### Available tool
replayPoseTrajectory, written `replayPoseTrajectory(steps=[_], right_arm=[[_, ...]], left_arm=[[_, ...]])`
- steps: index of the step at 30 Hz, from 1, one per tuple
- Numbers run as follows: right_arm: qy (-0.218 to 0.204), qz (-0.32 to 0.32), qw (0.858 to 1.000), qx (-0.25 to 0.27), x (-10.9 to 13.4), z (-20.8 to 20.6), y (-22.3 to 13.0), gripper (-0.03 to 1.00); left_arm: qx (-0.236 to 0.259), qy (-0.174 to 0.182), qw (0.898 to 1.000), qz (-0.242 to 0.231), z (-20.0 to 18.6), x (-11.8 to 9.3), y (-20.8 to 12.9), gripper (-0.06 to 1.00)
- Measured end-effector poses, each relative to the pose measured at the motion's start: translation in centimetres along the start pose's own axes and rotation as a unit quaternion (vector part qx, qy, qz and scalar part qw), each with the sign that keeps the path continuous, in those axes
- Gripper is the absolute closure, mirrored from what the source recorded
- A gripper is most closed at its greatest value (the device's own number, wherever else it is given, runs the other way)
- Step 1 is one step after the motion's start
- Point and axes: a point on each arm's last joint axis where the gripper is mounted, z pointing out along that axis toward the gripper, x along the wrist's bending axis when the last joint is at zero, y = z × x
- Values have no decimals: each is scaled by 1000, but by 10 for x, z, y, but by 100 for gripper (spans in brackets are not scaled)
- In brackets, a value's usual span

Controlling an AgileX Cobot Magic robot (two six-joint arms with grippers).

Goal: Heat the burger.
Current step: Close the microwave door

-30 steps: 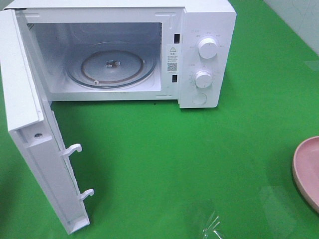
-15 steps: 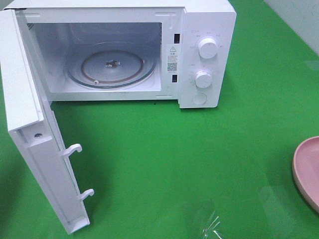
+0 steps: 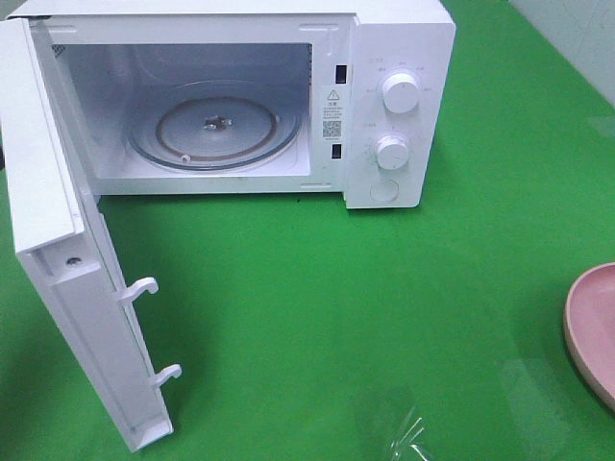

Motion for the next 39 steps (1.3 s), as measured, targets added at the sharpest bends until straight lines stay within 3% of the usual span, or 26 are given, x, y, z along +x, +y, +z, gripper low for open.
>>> replayPoseTrajectory(steps=[3,9,13,39], right_arm=[[0,0,1000,0,0,0,0,22],[0,0,1000,0,0,0,0,22],[0,0,1000,0,0,0,0,22],[0,0,1000,0,0,0,0,22]], left_arm=[[5,-27,1000,-4,8,-2,-6,94],[25,-41,999,-7,20,-1,-10,94],[29,-75,997,10,36,-14,-8,94],[7,-121,993,-8,123,-50,11,94]])
